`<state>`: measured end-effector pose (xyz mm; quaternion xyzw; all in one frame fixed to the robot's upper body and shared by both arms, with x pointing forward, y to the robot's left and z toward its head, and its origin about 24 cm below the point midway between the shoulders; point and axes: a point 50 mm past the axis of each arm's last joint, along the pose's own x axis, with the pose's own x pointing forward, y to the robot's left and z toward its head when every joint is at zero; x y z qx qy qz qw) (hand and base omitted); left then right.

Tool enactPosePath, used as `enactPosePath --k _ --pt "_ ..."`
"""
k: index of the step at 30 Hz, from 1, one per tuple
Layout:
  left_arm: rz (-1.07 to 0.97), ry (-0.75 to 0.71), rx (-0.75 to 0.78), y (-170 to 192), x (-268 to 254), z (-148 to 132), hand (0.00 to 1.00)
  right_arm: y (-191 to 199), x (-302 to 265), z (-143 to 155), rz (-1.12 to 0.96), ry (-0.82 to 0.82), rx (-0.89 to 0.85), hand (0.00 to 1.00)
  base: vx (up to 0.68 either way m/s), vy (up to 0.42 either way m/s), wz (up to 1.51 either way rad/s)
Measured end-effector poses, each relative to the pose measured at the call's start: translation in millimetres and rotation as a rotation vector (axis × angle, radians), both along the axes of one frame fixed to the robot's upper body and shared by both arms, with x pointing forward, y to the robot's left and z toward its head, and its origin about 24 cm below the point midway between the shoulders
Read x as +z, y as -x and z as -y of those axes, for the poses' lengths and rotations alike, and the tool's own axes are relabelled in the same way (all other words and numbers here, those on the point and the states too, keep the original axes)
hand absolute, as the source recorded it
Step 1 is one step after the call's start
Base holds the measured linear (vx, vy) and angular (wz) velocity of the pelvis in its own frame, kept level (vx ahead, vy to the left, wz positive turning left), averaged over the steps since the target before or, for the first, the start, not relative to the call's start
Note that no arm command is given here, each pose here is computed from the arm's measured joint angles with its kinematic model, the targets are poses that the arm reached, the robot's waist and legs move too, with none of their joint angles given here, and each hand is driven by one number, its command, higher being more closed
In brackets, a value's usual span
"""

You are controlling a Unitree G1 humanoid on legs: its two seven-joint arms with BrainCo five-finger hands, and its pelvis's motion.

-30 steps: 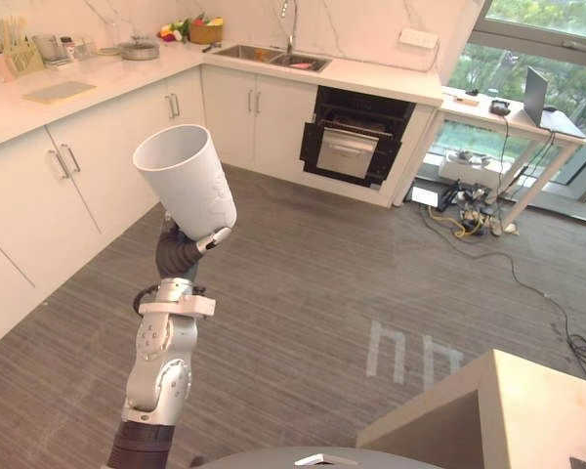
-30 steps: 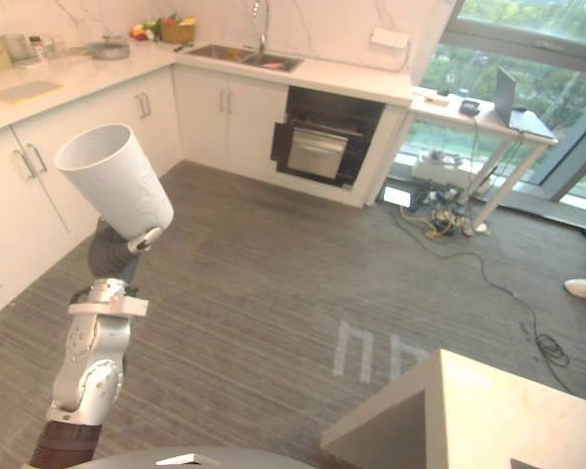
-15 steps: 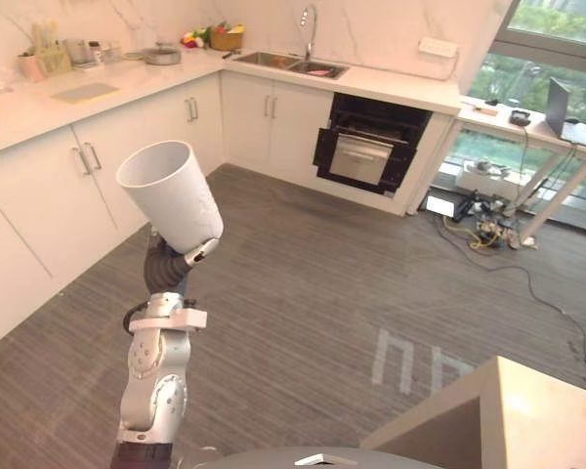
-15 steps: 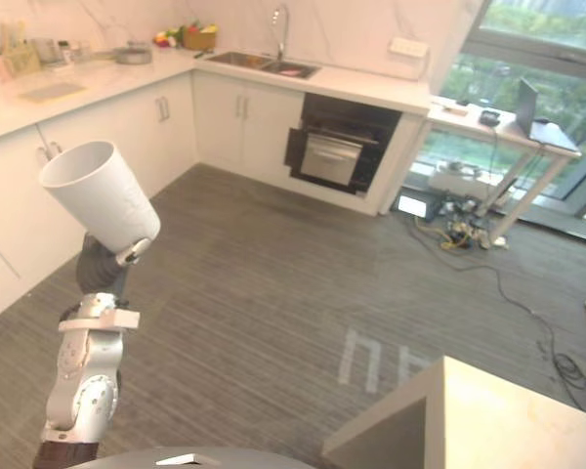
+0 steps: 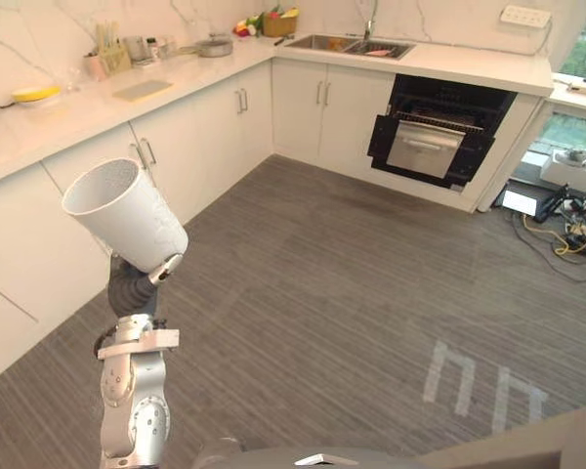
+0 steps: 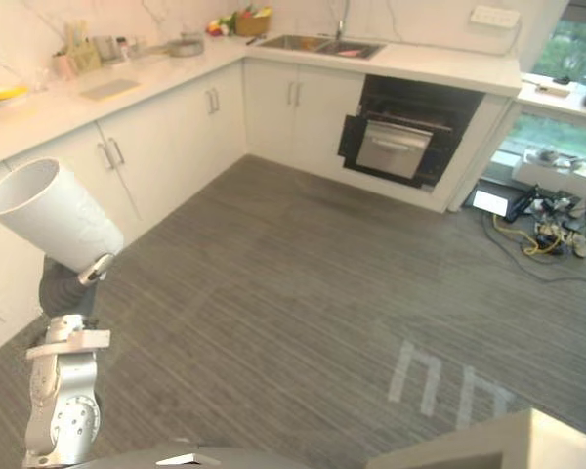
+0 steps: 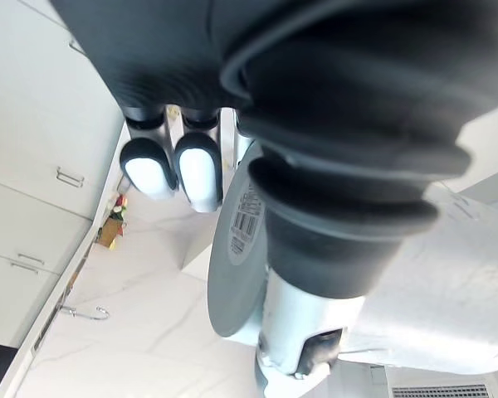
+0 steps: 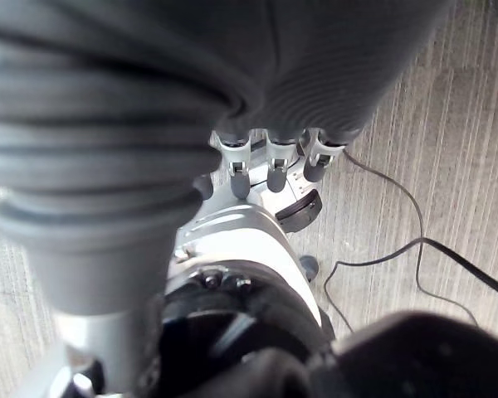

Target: Walk over to the sink, pick up the cup, carry it to the dishwasher, place the cup inside the dishwasher, then close the dishwasher door

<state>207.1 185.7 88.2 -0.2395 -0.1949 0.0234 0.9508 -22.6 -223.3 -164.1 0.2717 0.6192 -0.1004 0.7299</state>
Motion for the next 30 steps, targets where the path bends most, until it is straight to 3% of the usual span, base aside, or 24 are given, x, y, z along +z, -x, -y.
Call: enactPosePath --k 6,10,17,26,30 --pt "0.066 -0.044 -0.139 -18 20 29 1.0 -16 0 -10 0.127 0.006 -0.092 0.0 0.1 0.152 0.21" --pt "0.046 -0.053 -0.163 -24 18 34 1.0 -21 -2 -23 0.176 -0.032 -0.111 0.0 0.26 0.094 0.3" --pt "0.063 -0.011 -0.289 -32 22 62 1.0 -12 -2 -45 0.168 -0.1 -0.133 0.0 0.1 -0.064 0.51" --pt "0.086 0.096 -0.346 -32 29 87 1.0 -25 7 -10 0.192 -0.043 -0.051 0.0 0.47 -0.16 -0.04" --pt "0.099 0.098 -0.327 -32 32 82 1.0 -13 7 -5 0.157 0.012 -0.078 0.0 0.36 0.008 -0.58"
